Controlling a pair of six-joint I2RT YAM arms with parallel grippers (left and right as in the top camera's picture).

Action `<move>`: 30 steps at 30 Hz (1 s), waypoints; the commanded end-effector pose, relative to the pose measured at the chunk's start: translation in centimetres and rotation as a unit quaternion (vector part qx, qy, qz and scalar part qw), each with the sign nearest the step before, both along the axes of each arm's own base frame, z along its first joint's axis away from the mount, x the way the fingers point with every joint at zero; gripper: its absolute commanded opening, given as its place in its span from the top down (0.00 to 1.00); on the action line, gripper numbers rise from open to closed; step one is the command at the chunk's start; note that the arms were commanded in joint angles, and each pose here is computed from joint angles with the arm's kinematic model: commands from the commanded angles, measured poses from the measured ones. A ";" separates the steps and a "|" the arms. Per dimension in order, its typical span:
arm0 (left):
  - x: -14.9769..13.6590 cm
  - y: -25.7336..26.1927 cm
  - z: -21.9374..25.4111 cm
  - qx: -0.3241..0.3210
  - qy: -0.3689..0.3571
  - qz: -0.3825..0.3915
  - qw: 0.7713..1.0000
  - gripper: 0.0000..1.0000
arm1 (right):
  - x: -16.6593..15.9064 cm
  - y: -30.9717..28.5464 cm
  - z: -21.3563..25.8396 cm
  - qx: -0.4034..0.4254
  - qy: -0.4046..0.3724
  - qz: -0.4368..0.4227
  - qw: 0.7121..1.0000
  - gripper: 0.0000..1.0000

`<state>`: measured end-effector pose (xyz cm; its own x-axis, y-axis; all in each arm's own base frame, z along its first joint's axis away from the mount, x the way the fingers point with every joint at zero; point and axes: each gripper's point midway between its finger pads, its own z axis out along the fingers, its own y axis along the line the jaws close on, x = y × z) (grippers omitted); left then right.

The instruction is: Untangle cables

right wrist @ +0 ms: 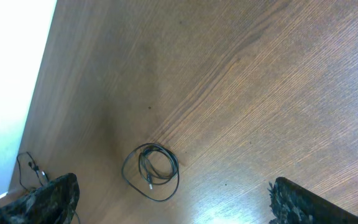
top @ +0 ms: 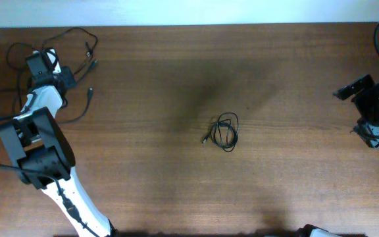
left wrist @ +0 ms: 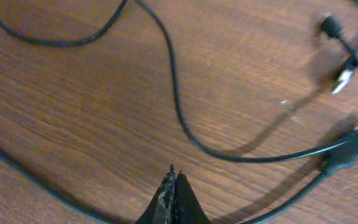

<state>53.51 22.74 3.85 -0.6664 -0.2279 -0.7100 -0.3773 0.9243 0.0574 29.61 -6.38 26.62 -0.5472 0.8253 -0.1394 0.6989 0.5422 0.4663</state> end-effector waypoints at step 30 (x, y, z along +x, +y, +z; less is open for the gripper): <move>-5.1 -2.9 -7.5 -0.077 0.144 -0.057 0.985 1.00 | -0.2 -0.2 -0.1 -0.008 0.003 0.003 1.000 0.01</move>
